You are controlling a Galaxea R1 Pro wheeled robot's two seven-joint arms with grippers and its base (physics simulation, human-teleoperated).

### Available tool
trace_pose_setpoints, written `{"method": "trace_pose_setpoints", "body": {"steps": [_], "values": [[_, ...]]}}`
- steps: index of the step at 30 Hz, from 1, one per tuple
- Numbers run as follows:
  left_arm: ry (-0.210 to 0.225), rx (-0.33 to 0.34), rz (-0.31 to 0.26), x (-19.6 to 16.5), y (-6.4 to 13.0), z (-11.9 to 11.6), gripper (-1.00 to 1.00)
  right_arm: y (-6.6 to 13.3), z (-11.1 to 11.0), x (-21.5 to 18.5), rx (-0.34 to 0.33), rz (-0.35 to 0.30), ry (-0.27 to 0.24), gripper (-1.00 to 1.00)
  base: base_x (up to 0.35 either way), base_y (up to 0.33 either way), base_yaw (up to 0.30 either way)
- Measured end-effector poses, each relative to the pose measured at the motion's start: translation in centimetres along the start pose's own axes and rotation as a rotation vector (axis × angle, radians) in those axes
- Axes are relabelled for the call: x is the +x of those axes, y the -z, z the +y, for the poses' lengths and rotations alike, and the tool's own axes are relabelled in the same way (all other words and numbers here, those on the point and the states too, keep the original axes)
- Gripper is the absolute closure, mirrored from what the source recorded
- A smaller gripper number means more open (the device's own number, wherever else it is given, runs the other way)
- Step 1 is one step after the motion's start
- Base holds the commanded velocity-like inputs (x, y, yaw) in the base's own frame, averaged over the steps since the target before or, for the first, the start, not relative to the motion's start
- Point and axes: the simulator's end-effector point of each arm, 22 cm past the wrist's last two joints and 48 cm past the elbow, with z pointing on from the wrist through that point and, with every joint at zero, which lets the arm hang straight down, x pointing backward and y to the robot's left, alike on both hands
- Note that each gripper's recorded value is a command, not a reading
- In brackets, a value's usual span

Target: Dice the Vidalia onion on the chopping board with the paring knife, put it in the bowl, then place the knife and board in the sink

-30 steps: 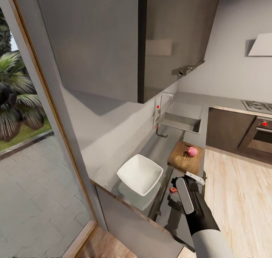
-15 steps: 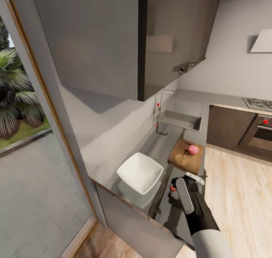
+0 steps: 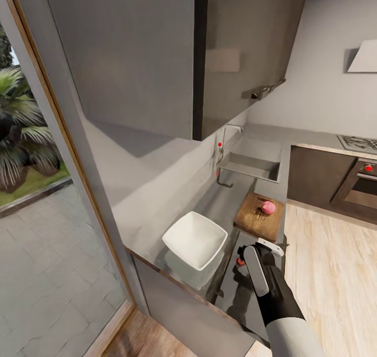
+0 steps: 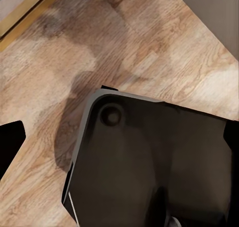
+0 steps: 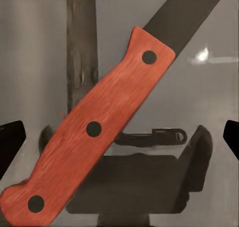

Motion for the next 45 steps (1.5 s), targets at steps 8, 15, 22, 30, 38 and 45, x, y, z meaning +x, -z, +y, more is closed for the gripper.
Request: {"method": "trace_pose_setpoints", "body": {"steps": [8, 15, 22, 30, 38, 45], "values": [[0.001, 0.001, 0.000, 0.0, 0.0, -0.1, -1.00, -0.1, 0.0, 0.1, 0.002, 0.003, 0.001, -1.00, 0.024, 0.014, 0.000], [0.001, 0.001, 0.001, 0.0, 0.0, -0.1, -1.00, -0.2, -0.2, 0.3, 0.006, 0.007, 0.000, -1.00, 0.001, 0.000, 0.000], [0.001, 0.001, 0.002, 0.1, 0.0, -0.1, -1.00, -0.5, -0.3, 0.7, 0.012, 0.018, 0.003, -1.00, 0.000, 0.000, 0.000], [0.001, -0.001, 0.006, 0.2, 0.1, 0.0, -1.00, -0.7, -0.3, 1.0, 0.014, 0.023, 0.002, -1.00, 0.000, 0.000, 0.000], [0.001, -0.002, 0.012, 0.5, 0.1, 0.1, -1.00, -0.8, -0.4, 0.9, 0.014, 0.021, 0.001, -1.00, 0.000, 0.000, 0.000], [0.000, -0.003, 0.012, 0.4, 0.1, 0.1, -1.00, -0.8, -0.4, 0.9, 0.014, 0.020, 0.001, 1.00, 0.000, 0.000, 0.000]]}}
